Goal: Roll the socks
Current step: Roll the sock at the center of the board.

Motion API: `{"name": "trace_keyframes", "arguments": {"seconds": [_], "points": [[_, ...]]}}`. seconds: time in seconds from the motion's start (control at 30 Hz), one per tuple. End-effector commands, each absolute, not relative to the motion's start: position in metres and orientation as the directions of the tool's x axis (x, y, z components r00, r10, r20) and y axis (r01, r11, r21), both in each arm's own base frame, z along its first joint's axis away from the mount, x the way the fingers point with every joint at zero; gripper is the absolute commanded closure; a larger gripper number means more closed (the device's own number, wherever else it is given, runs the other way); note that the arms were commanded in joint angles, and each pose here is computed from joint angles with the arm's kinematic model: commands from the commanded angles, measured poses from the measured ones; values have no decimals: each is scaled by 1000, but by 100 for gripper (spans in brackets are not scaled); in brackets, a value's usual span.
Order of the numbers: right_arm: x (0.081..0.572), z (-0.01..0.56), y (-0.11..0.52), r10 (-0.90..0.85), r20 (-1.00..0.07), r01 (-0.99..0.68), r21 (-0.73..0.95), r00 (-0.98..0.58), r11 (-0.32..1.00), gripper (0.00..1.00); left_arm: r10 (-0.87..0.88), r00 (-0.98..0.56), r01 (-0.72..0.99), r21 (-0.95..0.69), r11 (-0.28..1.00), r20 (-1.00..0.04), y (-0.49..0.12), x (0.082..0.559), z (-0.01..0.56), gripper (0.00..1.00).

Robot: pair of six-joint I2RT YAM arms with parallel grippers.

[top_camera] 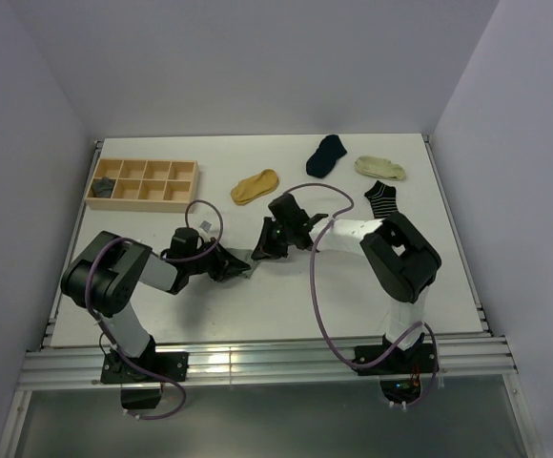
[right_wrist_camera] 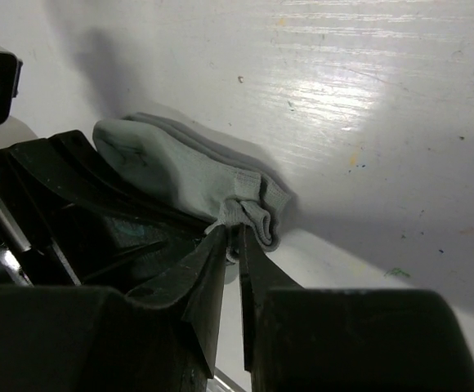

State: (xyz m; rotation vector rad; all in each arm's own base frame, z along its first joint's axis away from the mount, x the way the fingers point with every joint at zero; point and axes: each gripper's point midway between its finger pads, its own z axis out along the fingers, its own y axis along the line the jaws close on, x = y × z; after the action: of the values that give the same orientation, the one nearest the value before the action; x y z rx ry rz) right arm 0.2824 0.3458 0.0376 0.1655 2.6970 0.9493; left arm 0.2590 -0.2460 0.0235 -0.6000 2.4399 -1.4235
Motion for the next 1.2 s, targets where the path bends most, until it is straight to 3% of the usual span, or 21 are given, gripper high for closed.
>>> {"name": "trace_keyframes", "arguments": {"seconds": [0.0,0.43,0.5,0.6,0.67,0.83,0.97,1.17], "points": [[284,23,347,183,-221,17,592,-958,806,82,-471,-882,-232,-864,446,-6,-245,261,18,100],[281,-16,311,180,-152,107,394,-972,913,91,-460,-887,-222,-847,483,-31,-241,255,16,99],[280,-15,308,180,-154,108,386,-972,916,93,-461,-887,-225,-839,496,-35,-238,254,15,97],[279,-14,307,172,-151,104,378,-974,920,94,-467,-881,-208,-820,533,-80,-234,259,20,84],[280,-12,308,162,-152,94,381,-975,920,94,-450,-879,-149,-806,573,-158,-232,265,31,70],[279,-9,309,157,-153,87,387,-976,918,94,-407,-837,-61,-678,733,-366,-224,282,57,54],[280,-7,311,150,-154,79,392,-977,917,94,-291,-784,52,-525,850,-549,-230,284,73,50],[279,-7,313,143,-148,74,396,-979,915,94,-15,-671,227,-225,948,-742,-259,267,88,49]]}}
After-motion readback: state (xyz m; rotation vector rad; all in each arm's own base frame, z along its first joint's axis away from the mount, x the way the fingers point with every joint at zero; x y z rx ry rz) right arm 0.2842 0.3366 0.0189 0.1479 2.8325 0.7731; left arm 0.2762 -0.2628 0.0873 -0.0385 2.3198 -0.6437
